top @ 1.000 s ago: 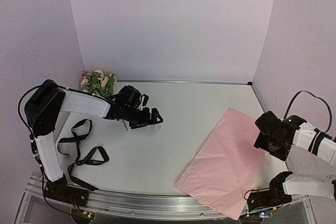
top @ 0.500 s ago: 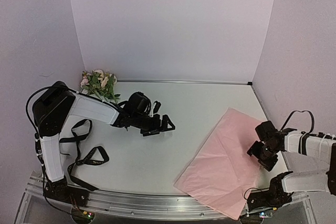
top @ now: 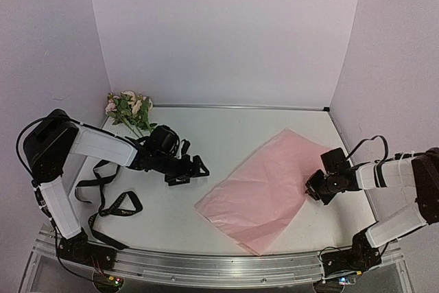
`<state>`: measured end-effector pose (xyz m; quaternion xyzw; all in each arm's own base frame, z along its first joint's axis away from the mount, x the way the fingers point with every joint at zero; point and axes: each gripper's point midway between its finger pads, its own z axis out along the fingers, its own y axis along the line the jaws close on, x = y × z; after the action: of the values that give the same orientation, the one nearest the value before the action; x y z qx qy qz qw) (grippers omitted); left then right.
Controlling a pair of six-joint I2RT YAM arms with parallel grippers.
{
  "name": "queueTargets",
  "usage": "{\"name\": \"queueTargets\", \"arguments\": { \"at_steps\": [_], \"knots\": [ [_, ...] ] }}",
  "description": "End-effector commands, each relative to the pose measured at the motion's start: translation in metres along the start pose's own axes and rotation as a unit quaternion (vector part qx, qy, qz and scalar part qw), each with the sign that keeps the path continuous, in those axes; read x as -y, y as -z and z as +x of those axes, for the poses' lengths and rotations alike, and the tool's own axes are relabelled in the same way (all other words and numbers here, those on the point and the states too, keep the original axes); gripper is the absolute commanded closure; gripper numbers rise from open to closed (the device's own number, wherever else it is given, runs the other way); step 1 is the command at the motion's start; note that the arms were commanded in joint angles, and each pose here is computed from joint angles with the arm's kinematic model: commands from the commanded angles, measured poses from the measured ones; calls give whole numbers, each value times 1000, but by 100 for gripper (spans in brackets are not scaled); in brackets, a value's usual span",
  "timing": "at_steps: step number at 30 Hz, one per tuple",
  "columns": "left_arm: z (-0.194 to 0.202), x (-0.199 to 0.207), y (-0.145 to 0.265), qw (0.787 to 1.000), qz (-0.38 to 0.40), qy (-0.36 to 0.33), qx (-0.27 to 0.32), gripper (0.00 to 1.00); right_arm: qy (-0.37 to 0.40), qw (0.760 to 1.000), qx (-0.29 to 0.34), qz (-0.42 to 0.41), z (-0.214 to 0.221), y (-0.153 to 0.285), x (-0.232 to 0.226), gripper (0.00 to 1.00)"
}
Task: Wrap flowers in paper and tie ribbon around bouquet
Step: Move the folded wrapping paper to the center of the board.
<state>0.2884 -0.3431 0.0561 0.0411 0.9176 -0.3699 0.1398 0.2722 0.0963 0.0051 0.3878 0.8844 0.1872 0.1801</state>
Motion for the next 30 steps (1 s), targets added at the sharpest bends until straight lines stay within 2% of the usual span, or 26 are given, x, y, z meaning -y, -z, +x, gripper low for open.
{"name": "queueTargets", "arguments": {
  "at_steps": [1, 5, 10, 16, 21, 25, 30],
  "knots": [
    [13, -29, 33, 997, -29, 66, 1, 9, -2, 999, -36, -28, 7, -13, -36, 100],
    [28, -41, 50, 993, -31, 117, 7, 10, -16, 998, -57, -38, 13, -27, -52, 100],
    [37, -39, 52, 982, -1, 187, 9, 12, -20, 996, -76, -50, 24, -37, -72, 100],
    [41, -51, 56, 972, -8, 234, 31, 13, -38, 992, -101, -68, 33, -50, -90, 100],
    [39, -65, 54, 973, -44, 222, 43, 14, -9, 989, -117, -88, 33, -53, -113, 100],
    [35, -63, 57, 979, -46, 193, 49, 16, 76, 984, -143, -80, 31, -49, -132, 100],
    [31, -60, 70, 986, -62, 141, 57, 14, 182, 960, -192, -89, 25, -43, -153, 100]
  ]
}}
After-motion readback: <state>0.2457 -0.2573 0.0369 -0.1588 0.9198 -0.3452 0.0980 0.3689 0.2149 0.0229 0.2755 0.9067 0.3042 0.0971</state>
